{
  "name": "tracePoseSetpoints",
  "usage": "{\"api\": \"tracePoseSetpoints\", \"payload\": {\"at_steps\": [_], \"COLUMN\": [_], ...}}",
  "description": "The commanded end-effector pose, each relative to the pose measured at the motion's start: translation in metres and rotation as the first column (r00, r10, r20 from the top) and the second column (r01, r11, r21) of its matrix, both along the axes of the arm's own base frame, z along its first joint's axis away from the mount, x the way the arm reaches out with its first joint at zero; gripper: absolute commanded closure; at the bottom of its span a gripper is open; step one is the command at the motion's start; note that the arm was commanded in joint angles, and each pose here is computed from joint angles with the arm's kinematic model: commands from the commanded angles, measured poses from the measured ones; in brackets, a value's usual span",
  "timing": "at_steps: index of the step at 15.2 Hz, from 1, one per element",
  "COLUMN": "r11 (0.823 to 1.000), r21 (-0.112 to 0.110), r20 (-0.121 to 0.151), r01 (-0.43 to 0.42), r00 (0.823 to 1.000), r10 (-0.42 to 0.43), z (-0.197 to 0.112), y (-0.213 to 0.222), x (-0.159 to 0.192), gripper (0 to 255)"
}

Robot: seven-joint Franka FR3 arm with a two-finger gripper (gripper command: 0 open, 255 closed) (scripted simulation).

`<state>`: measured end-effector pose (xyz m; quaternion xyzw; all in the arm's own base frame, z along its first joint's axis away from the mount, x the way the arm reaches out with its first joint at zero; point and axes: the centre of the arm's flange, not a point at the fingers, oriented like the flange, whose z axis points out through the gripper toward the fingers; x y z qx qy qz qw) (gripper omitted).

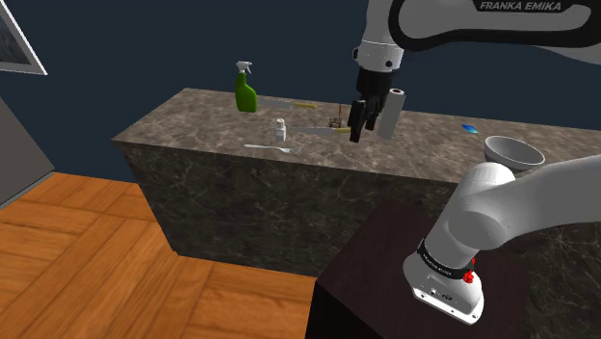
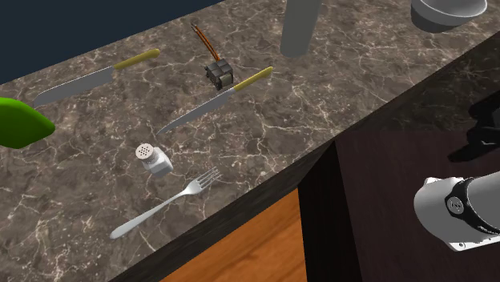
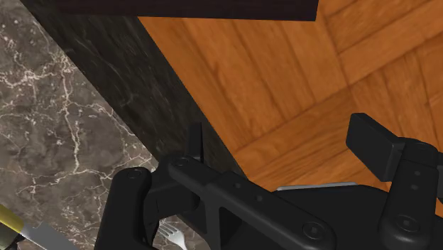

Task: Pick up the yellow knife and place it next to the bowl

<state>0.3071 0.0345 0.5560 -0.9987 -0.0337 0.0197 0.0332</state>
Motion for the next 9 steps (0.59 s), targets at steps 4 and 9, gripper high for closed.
{"api": "tracePoseSetpoints", "payload": {"at_steps": [4,9], "r11": [0.999,0.993], "r21": [-0.005,-0.014], "r20": [0.003,0.008], "r01": [-0.043,-0.115], "r00": [0.999,0.993], "r10": [0.043,0.115], "z": [-0.018,-0.046], "y": [-0.029,-0.075], "x": [0.019,0.053], "gripper": [0,0]}}
